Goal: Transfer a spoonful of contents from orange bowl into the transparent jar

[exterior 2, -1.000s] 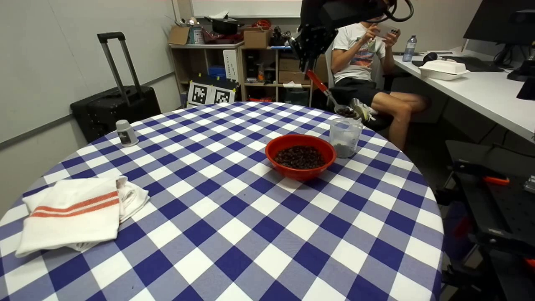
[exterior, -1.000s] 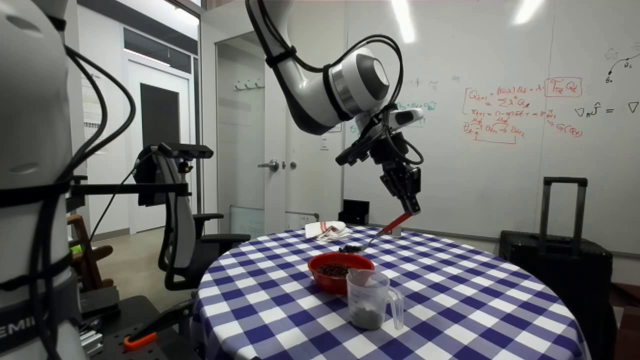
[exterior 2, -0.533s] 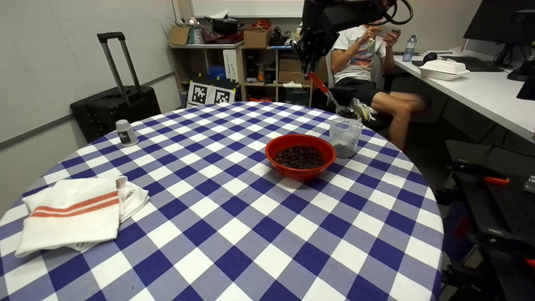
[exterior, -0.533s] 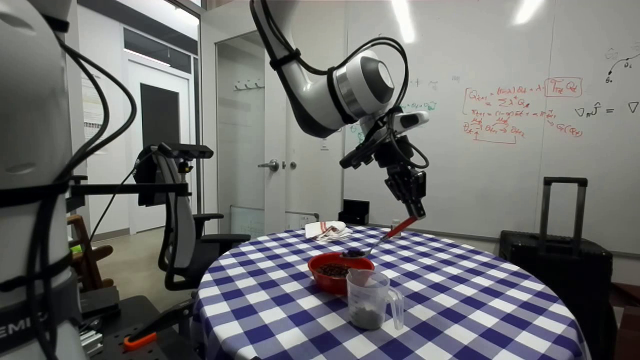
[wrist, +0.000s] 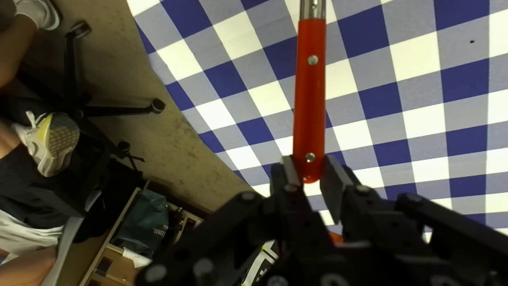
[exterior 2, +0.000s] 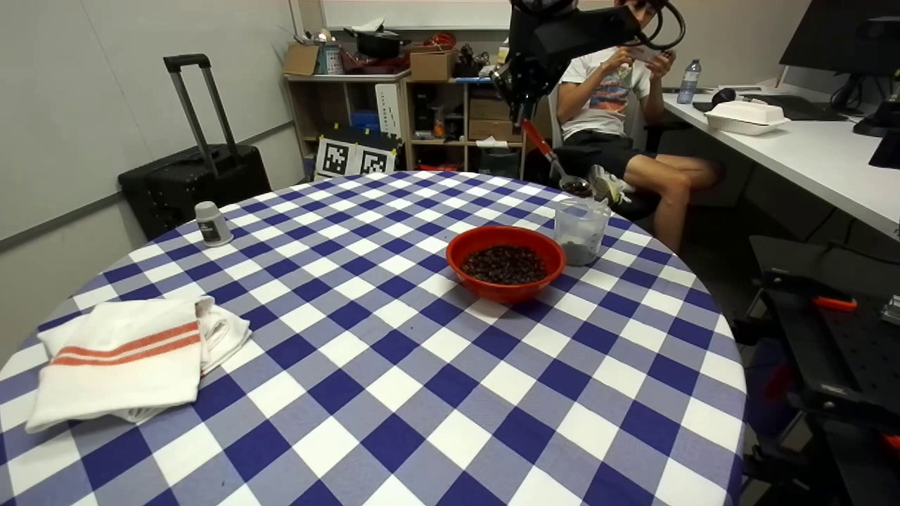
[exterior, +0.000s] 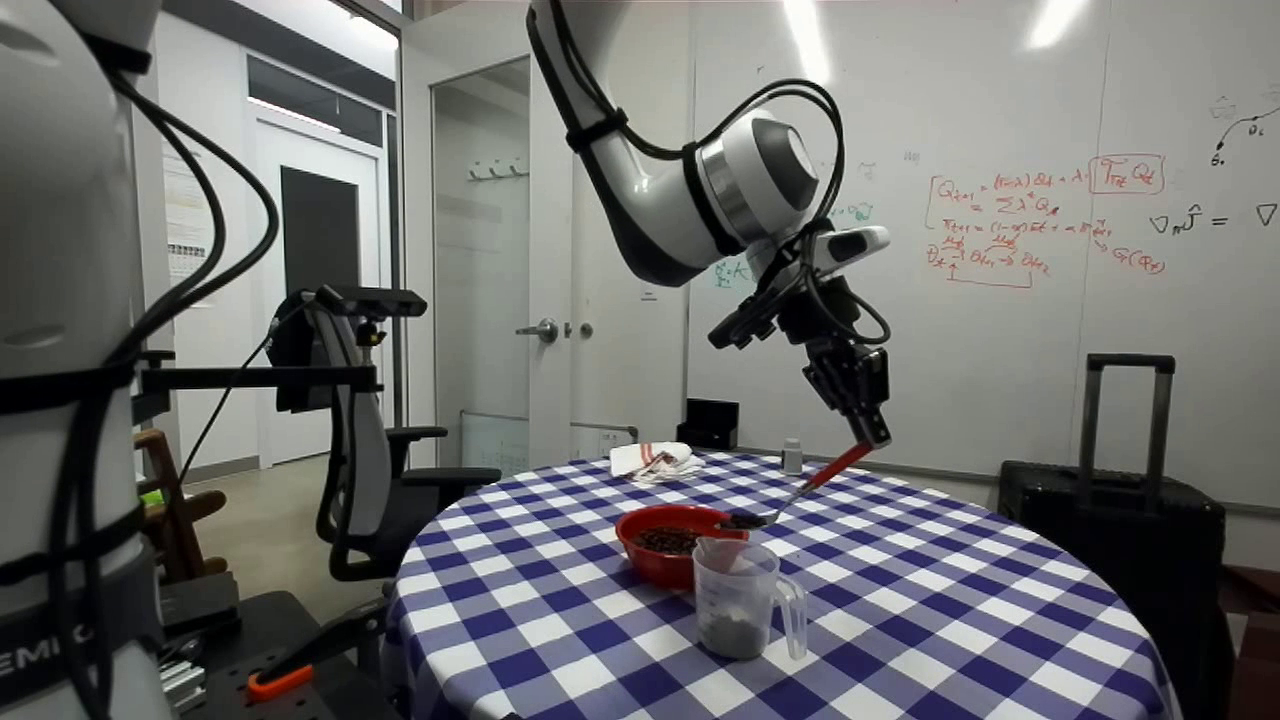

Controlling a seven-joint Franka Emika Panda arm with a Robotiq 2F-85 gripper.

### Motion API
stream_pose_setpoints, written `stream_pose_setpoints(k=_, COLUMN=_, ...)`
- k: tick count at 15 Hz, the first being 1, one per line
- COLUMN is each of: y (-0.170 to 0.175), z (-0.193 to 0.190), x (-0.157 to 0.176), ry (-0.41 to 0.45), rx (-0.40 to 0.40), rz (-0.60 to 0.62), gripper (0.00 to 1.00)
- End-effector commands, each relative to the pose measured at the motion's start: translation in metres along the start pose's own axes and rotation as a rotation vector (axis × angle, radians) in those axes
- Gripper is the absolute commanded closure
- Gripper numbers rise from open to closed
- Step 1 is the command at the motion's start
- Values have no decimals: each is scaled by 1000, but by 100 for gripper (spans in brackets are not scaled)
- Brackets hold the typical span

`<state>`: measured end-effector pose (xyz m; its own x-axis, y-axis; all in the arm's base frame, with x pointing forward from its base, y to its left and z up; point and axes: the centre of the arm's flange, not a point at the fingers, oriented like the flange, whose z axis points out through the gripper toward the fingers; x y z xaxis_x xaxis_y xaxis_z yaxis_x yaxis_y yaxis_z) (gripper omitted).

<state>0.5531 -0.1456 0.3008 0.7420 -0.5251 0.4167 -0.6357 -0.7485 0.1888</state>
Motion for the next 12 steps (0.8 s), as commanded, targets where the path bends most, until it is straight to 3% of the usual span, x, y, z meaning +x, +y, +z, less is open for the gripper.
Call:
stream_pose_setpoints(k=1, y=-10, z=9, x=0, ry=38, rx=-62, rz=22, gripper=95)
stream_pose_setpoints(k=12, y=-15, z=3, x=-19, ry=142, rx=-225, rz=66, gripper=95)
